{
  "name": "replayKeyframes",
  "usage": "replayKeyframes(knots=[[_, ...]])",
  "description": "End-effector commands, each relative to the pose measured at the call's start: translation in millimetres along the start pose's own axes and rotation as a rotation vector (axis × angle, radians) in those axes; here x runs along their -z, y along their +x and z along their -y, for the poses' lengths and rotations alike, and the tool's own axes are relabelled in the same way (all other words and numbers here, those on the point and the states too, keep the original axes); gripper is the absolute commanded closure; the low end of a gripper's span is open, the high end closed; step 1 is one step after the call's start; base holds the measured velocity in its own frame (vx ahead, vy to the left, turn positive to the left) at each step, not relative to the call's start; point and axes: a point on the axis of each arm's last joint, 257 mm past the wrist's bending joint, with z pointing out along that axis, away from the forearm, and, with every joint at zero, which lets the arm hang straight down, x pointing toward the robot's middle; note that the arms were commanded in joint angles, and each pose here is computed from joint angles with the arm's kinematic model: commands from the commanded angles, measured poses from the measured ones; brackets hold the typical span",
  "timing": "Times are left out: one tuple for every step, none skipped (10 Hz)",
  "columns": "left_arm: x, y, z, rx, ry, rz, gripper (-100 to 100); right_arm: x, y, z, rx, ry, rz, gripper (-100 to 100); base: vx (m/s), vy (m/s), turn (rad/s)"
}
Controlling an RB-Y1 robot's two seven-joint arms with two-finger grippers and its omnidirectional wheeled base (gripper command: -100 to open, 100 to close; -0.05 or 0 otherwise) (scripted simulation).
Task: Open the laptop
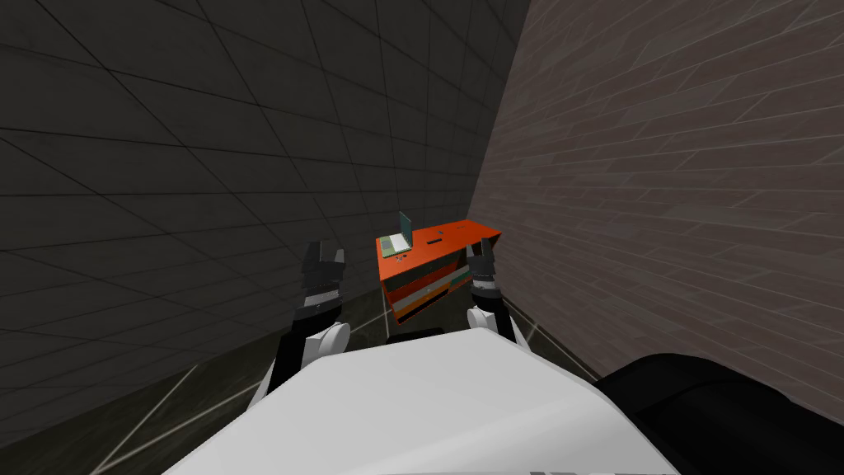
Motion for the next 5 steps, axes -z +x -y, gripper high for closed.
replayKeyframes(knots=[[0.0,0.0,0.0,0.0,0.0,0.0,0,0.0,0.0,0.0,0.0,0.0,0.0,0,0.0,0.0,0.0],[0.0,0.0,0.0,0.0,0.0,0.0,0,0.0,0.0,0.0,0.0,0.0,0.0,0,0.0,0.0,0.0],[0.0,0.0,0.1,0.0,0.0,0.0,0,0.0,0.0,-0.1,0.0,0.0,0.0,0,0.0,0.0,0.0],[0.0,0.0,0.1,0.0,0.0,0.0,0,0.0,0.0,-0.1,0.0,0.0,0.0,0,0.0,0.0,0.0],[0.0,0.0,0.1,0.0,0.0,0.0,0,0.0,0.0,-0.1,0.0,0.0,0.0,0,0.0,0.0,0.0]])
